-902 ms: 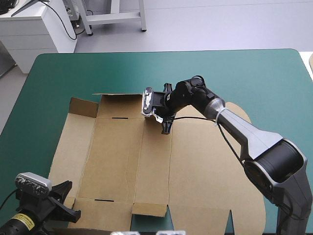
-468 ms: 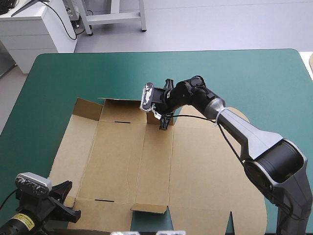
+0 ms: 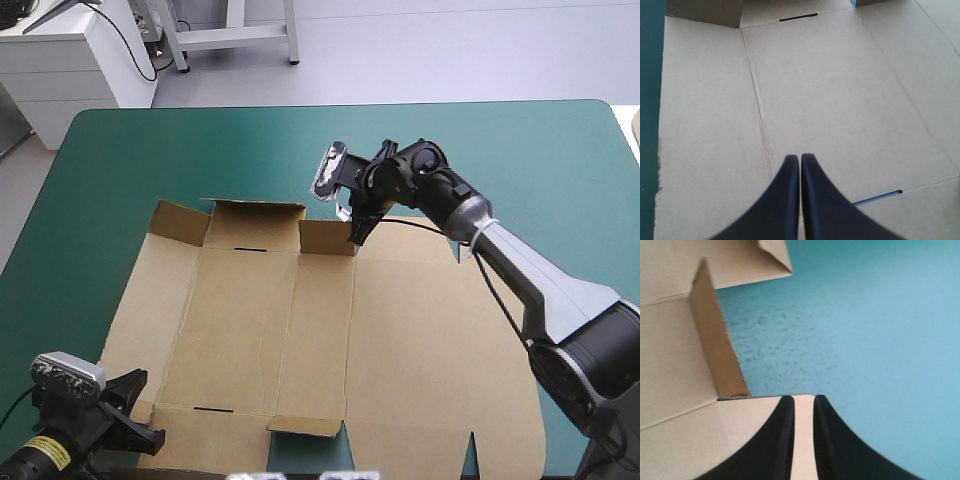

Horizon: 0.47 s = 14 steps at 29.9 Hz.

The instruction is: Fold the box

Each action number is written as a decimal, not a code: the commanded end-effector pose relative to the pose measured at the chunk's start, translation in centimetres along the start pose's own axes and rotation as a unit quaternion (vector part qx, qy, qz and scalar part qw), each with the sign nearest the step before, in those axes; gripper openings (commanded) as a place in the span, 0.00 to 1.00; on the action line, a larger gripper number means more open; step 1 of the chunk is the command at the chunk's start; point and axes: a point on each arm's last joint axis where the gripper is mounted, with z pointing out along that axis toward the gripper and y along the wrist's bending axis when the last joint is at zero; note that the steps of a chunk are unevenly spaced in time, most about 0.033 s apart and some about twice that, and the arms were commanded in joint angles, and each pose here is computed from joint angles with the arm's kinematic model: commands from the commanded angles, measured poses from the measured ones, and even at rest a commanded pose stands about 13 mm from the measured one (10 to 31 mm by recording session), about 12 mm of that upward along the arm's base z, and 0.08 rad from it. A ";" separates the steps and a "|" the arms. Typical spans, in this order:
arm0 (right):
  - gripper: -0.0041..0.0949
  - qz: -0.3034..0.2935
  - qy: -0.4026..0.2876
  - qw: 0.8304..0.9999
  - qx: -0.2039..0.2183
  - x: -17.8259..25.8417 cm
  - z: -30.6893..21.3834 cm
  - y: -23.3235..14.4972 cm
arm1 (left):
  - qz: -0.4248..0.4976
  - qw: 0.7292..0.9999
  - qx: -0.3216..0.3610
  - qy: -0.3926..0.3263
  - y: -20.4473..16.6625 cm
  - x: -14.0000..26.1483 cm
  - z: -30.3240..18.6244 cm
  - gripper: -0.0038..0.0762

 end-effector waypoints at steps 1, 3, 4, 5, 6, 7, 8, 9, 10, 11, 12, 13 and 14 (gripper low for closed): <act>0.16 0.082 -0.033 0.993 0.077 0.3 -5.3 -2.8 | 0.001 0.999 0.003 -0.040 0.0 -1.3 -0.4 0.04; 0.12 0.125 -0.009 0.987 0.096 1.5 -6.3 -3.7 | 0.001 0.999 0.003 -0.040 0.0 -1.3 -0.4 0.04; 0.08 0.143 0.011 0.984 0.102 2.3 -6.7 -4.1 | 0.001 0.999 0.003 -0.040 0.0 -1.3 -0.4 0.04; 0.04 0.165 0.033 0.980 0.103 3.2 -7.0 -4.4 | 0.001 0.999 0.003 -0.040 0.0 -1.3 -0.4 0.04; 0.02 0.189 0.060 0.975 0.096 4.3 -7.2 -4.8 | 0.001 0.999 0.003 -0.040 0.0 -1.3 -0.4 0.04; 0.02 0.209 0.083 0.971 0.086 5.3 -7.3 -5.0 | 0.001 0.999 0.003 -0.040 0.0 -1.3 -0.4 0.04; 0.02 0.234 0.110 0.964 0.069 6.6 -7.4 -5.3 | 0.001 0.999 0.003 -0.040 0.0 -1.3 -0.4 0.04; 0.02 0.254 0.130 0.957 0.052 7.9 -7.5 -5.5 | 0.001 0.999 0.003 -0.040 0.0 -1.3 -0.4 0.04; 0.02 0.269 0.140 0.952 0.040 8.9 -7.6 -5.8 | 0.001 0.999 0.003 -0.040 0.0 -1.3 -0.4 0.04; 0.02 0.290 0.144 0.945 0.031 10.0 -7.8 -6.1 | 0.001 0.999 0.003 -0.040 0.0 -1.3 -0.4 0.04; 0.02 0.315 0.142 0.938 0.024 11.1 -8.2 -6.4 | 0.001 0.999 0.003 -0.040 0.0 -1.3 -0.4 0.04; 0.02 0.334 0.138 0.932 0.018 11.9 -8.5 -6.5 | 0.001 0.999 0.003 -0.040 0.0 -1.3 -0.4 0.04; 0.02 0.356 0.133 0.925 0.013 12.8 -9.1 -6.6 | 0.001 0.999 0.003 -0.040 0.0 -1.3 -0.4 0.04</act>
